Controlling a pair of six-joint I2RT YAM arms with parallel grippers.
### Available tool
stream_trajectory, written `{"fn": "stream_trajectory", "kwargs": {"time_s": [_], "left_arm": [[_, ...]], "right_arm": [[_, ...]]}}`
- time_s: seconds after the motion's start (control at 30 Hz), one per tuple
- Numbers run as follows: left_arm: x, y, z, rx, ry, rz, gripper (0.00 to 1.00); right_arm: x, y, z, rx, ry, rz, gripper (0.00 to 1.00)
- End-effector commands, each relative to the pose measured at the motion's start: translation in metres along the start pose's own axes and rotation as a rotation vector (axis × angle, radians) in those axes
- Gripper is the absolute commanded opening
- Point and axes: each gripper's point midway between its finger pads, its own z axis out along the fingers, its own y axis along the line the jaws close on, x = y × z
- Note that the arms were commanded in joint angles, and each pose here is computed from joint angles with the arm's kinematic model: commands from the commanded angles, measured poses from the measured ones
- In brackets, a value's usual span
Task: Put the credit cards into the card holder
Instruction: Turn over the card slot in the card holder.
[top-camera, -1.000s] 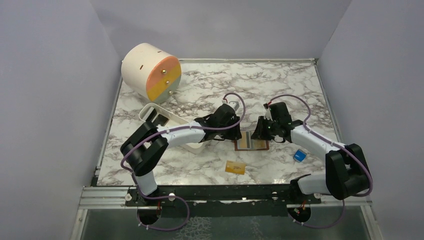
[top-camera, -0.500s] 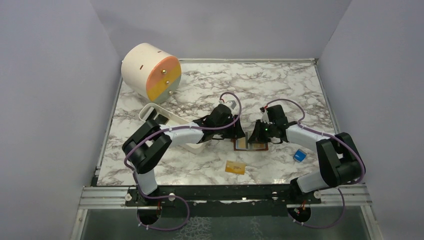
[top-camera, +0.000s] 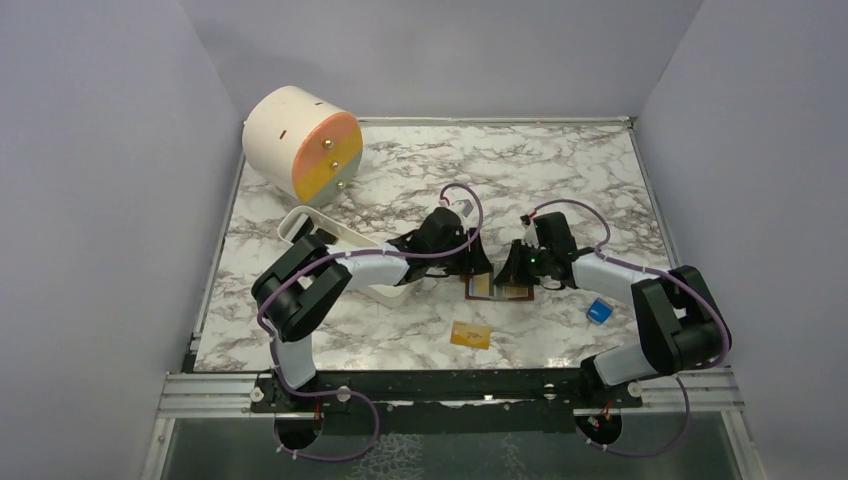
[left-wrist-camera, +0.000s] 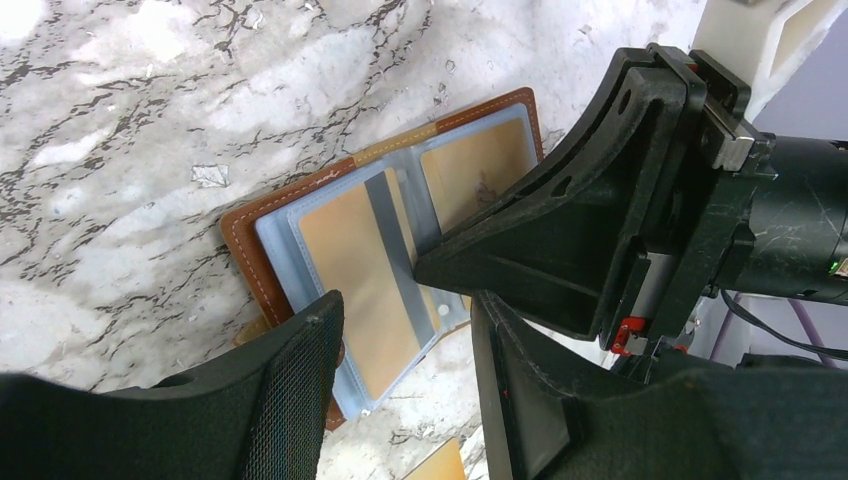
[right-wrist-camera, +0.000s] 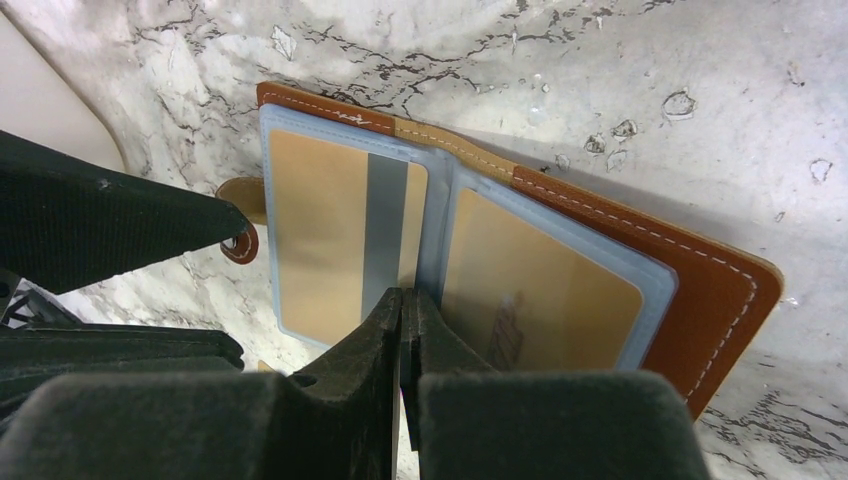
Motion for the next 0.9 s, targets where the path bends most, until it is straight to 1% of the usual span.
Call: {"fn": "stream_trajectory", "kwargs": {"time_s": [0.0, 0.2, 0.6, 0.87], "left_arm": [[-0.001, -0.004, 0.006, 0.040, 0.003, 0.005, 0.52], [0.005, 0.006, 0.010, 0.017, 0.017, -0.001, 0.52], [0.002, 0.020, 0.009, -0.061, 0.006, 0.025, 0.52], [0.003, 0.015, 0.013, -0.030, 0.012, 0.015, 0.51]], "right_arm": [[0.025, -0.023, 0.007, 0.078, 0.057, 0.014, 0.04], [0.027, -0.024, 0.007, 0.077, 0.061, 0.014, 0.04], [0.030, -0.026, 0.006, 0.081, 0.069, 0.012, 0.04], [0.032, -0.024, 0.005, 0.071, 0.065, 0.013, 0.04]]}}
